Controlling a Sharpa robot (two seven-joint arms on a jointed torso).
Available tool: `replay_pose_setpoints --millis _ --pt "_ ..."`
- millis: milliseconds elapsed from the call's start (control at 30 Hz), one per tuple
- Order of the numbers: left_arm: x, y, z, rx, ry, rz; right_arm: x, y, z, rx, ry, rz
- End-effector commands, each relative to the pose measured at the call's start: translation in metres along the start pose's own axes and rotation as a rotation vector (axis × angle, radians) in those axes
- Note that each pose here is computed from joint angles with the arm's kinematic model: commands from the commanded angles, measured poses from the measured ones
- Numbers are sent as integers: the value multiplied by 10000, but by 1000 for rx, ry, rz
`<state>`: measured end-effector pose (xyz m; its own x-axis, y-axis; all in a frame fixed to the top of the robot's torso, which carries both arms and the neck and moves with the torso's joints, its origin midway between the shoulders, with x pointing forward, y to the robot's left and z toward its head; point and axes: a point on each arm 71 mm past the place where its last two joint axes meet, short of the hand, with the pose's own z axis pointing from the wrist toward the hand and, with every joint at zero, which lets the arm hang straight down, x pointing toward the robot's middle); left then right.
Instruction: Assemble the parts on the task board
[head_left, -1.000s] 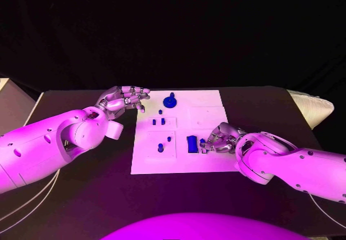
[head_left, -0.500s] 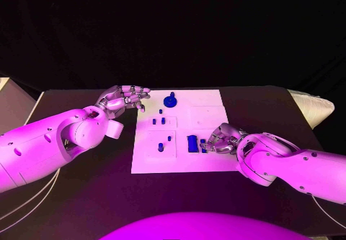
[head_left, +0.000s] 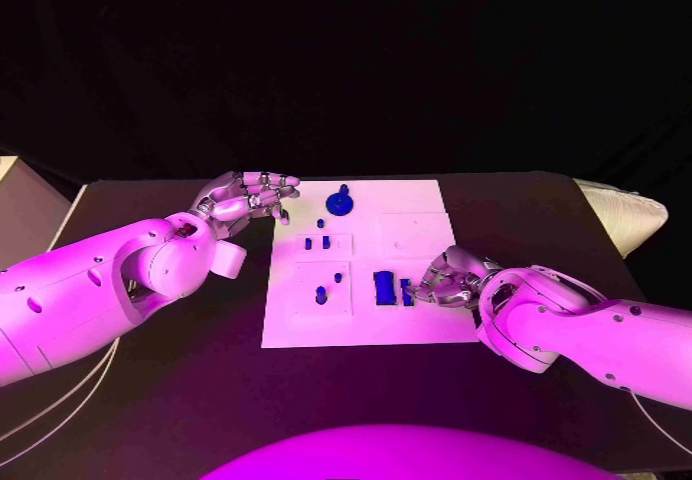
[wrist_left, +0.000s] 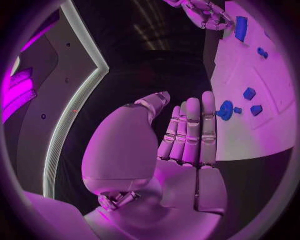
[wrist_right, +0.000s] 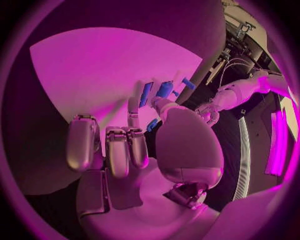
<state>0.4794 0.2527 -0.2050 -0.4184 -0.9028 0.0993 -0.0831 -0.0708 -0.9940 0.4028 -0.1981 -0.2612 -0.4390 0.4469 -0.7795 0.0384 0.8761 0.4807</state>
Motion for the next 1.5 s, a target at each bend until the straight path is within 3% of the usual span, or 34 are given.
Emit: replay_pose_setpoints --millis 33,400,1033,1500 --pt "20 -6 6 7 13 -9 9 14 -7 -45 15 -21" --pt "28 -3 12 7 15 -11 54 33 -5 -64 34 -40" --pt "23 -3 7 7 15 -10 101 9 36 -43 9 -89" --pt "19 12 6 5 13 -12 32 1 -45 -94 -34 47"
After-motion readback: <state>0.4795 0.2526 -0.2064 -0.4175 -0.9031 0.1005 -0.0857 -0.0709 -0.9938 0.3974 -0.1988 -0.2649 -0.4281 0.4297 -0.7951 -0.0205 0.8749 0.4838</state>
